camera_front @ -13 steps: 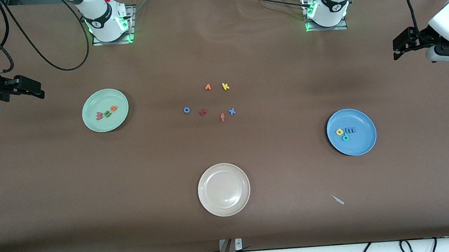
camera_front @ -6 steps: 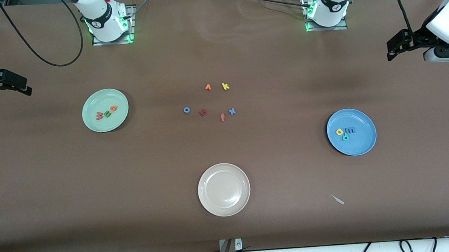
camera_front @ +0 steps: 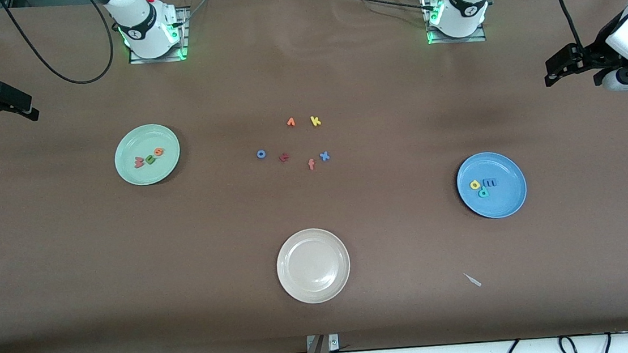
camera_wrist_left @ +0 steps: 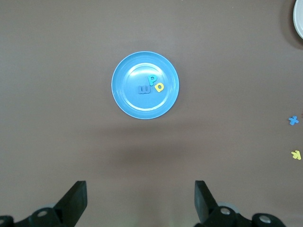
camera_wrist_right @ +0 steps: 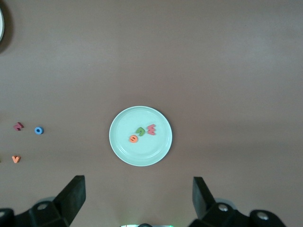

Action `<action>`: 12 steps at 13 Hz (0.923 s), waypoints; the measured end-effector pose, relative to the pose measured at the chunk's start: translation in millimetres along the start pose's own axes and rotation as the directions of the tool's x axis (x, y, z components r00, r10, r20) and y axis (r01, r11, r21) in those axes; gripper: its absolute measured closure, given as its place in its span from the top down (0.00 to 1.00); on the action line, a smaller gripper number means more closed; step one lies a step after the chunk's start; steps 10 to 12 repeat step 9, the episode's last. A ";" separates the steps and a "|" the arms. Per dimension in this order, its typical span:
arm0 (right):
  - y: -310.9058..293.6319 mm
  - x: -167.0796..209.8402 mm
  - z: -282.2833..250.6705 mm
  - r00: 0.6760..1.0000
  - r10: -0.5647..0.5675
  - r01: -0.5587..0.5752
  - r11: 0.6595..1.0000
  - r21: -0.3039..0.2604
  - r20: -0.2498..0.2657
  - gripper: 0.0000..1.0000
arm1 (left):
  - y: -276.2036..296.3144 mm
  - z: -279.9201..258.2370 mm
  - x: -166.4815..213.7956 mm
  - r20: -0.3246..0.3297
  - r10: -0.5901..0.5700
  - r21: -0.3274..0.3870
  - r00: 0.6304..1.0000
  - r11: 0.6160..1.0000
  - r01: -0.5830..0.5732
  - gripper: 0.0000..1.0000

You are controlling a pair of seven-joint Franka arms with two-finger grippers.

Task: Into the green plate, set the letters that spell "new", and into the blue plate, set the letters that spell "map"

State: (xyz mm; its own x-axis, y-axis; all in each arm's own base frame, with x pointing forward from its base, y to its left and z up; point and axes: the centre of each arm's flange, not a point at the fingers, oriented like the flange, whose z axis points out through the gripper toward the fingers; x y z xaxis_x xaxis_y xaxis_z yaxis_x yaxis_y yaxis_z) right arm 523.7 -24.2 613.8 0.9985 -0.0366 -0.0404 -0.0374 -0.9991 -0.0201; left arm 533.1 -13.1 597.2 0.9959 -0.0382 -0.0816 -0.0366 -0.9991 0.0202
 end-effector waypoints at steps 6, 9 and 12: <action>-2.6 -0.7 1.2 1.000 -0.005 0.005 1.000 -0.002 0.010 1.00 | -2.8 0.6 0.7 -0.001 -0.005 -0.001 1.000 1.000 0.005 1.00; -3.2 -0.6 1.8 1.000 -0.007 0.007 1.000 -0.003 0.012 1.00 | -3.2 -0.2 1.6 -0.009 -0.006 -0.001 1.000 1.000 0.006 1.00; -3.2 -0.6 1.8 1.000 -0.007 0.007 1.000 -0.003 0.012 1.00 | -3.2 -0.2 1.6 -0.009 -0.006 -0.001 1.000 1.000 0.006 1.00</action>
